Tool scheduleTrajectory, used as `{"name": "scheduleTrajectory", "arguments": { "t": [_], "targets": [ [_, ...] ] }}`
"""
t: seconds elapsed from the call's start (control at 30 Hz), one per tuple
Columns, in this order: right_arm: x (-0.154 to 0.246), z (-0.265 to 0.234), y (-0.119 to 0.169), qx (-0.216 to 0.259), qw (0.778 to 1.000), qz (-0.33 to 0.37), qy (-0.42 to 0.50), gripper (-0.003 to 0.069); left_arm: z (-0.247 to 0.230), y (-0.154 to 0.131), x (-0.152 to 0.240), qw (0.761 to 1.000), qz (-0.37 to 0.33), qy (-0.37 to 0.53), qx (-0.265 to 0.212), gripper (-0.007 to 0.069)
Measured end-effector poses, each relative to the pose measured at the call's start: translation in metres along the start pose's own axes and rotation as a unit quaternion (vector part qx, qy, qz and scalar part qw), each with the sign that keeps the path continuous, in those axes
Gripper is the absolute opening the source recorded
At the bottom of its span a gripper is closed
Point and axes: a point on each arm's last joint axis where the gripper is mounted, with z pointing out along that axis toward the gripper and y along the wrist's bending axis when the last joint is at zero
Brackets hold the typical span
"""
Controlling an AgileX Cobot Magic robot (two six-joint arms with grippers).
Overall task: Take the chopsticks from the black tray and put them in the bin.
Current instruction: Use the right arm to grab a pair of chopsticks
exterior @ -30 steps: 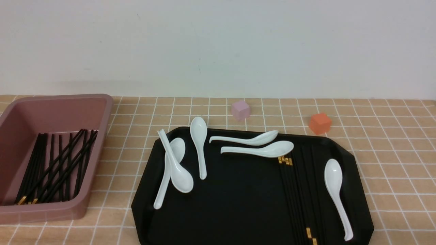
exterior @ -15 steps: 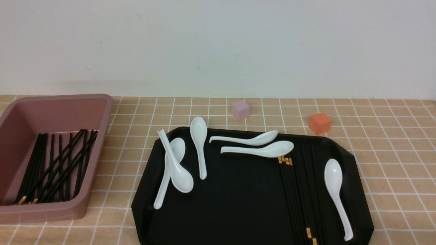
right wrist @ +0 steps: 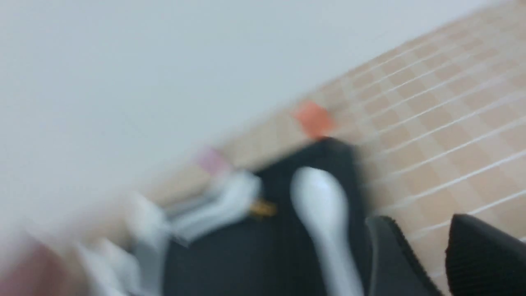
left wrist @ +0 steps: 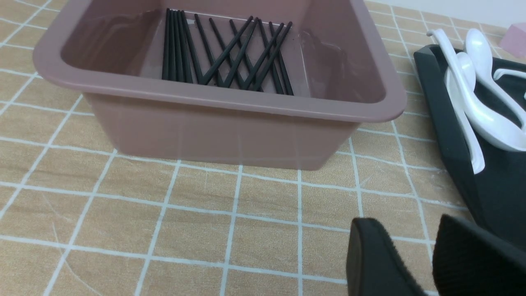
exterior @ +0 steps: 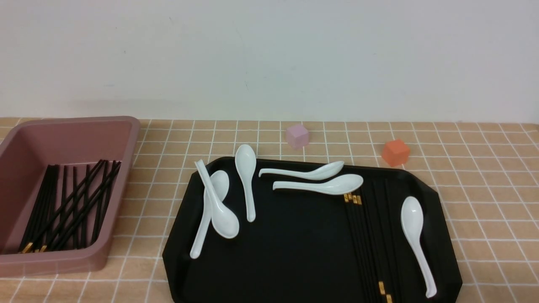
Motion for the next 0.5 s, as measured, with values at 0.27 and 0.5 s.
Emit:
{"name": "scheduleTrajectory", "arguments": {
  "t": [0.27,0.5],
  "targets": [
    [-0.001,0.000,0.002,-0.011,0.995,0.097,-0.003,0.0239,0.000,0.000,0.000,1.000,0.000,0.000,0.000,0.0239],
    [-0.029,-0.010,0.032,-0.056,0.997,0.035,-0.049,0.0239,0.000,0.000,0.000,1.000,0.000,0.000,0.000,0.0239]
  ]
}}
